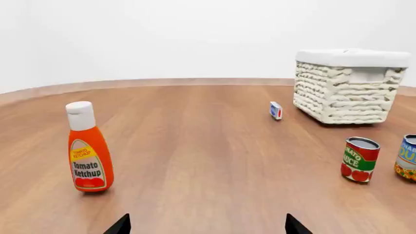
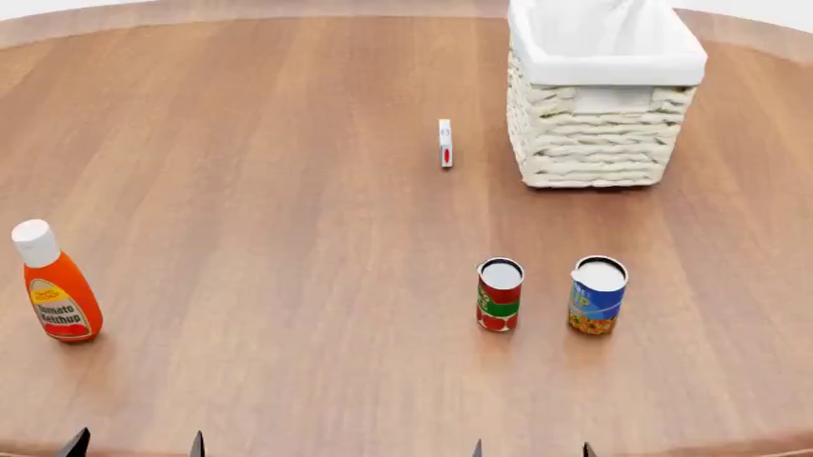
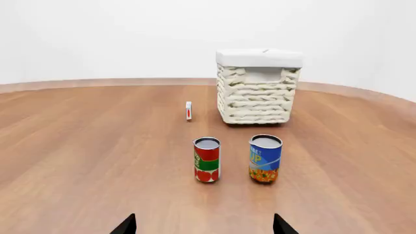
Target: Pick up the tomato sauce, and put it in the basket.
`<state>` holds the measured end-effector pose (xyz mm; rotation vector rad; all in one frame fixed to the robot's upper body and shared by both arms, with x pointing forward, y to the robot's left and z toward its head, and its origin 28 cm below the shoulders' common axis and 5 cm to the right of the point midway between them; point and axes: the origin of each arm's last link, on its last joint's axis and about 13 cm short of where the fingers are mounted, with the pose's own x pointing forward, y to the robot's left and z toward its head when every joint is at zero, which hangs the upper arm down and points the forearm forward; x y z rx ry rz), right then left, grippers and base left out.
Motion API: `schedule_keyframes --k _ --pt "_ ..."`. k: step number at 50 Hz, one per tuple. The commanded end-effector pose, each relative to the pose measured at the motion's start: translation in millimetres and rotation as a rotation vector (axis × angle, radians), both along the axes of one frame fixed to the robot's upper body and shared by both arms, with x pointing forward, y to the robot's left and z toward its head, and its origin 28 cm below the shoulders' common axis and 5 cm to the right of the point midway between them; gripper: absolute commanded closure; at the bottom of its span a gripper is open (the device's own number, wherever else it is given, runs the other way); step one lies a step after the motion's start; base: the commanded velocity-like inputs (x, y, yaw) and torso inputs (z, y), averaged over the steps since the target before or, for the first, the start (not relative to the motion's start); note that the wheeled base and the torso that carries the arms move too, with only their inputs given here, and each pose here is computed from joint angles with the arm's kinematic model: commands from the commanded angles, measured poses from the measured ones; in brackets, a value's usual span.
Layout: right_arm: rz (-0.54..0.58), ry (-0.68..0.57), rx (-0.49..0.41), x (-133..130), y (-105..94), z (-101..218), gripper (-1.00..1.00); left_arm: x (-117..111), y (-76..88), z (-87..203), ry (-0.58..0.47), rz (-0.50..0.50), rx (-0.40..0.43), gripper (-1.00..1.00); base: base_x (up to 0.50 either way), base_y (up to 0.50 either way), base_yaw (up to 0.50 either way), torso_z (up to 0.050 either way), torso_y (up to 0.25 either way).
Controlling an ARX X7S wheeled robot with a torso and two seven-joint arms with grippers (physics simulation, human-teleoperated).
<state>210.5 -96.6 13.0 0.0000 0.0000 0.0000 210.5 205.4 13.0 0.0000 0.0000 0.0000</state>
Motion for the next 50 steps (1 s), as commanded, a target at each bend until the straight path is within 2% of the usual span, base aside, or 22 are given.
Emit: schedule_keyframes --k 1,2,5,6,7,8,9,10,11,12,22,36,43,45,47,50 --pt "0.0 0.0 0.0 0 0.3 0 -1.0 -1 0.0 1 0.0 0.0 0.0 -1.0 0.0 0.0 0.0 0.0 0.0" --pt "-0.008 -0.006 -0.052 2 0.2 2 -1.0 1 0.2 4 -0.026 0.018 0.02 -1.0 0.0 0.0 0.0 0.0 0.0" --pt "-0.004 -0.016 -0.029 3 0.8 6 -1.0 2 0.2 10 -0.033 0.007 0.011 -1.0 0.0 0.0 0.0 0.0 0.0" --pt "-0.02 -0.054 -0.054 1 -1.1 28 -1.0 -4 1.2 34 -0.134 -0.004 -0.016 -1.0 0.0 0.0 0.0 0.0 0.0" --pt "-0.022 -0.053 -0.055 -1 -1.5 33 -1.0 -6 1.5 40 -0.148 0.0 -0.007 -1.0 0.0 0.0 0.0 0.0 0.0" --pt "-0.018 -0.007 -0.067 -14 -12.8 45 -1.0 -17 23.1 56 -0.114 0.09 -0.089 -1.0 0.0 0.0 0.0 0.0 0.0" --pt "-0.006 -0.003 -0.061 -21 -9.7 66 -1.0 -23 16.7 77 -0.12 0.049 -0.09 -1.0 0.0 0.0 0.0 0.0 0.0" --pt "-0.011 -0.039 -0.058 -27 -9.4 90 -1.0 -31 15.8 104 -0.218 0.035 -0.085 -1.0 0.0 0.0 0.0 0.0 0.0" --pt "-0.011 -0.185 -0.059 -37 -8.5 118 -1.0 -43 13.5 132 -0.364 0.017 -0.08 -1.0 0.0 0.0 0.0 0.0 0.0" --pt "-0.009 -0.311 -0.059 -49 -7.5 140 -1.0 -49 13.1 142 -0.421 0.015 -0.081 -1.0 0.0 0.0 0.0 0.0 0.0" --pt "-0.007 -0.333 -0.067 -54 -7.5 150 -1.0 -51 14.8 150 -0.443 0.018 -0.085 -1.0 0.0 0.0 0.0 0.0 0.0" --pt "-0.002 -0.373 -0.109 -64 -3.2 153 -1.0 -67 17.4 163 -0.5 0.018 -0.105 -1.0 0.0 0.0 0.0 0.0 0.0" --pt "0.037 -0.38 -0.108 -66 -3.6 152 -1.0 -68 17.1 162 -0.5 0.016 -0.103 -1.0 0.0 0.0 0.0 0.0 0.0" --pt "0.083 -0.401 -0.094 -69 -4.4 152 -1.0 -68 17.3 161 -0.499 0.017 -0.104 -1.0 0.32 0.0 0.0 0.0 0.0" --pt "0.051 -0.395 -0.127 -68 -5.9 153 -1.0 -69 17.1 161 -0.5 0.016 -0.101 -1.0 0.5 0.0 0.0 0.0 0.0" --pt "0.05 -0.384 -0.12 -66 -6.2 152 -1.0 -67 17.8 160 -0.496 0.017 -0.105 -1.0 0.5 0.0 0.0 0.0 0.0"
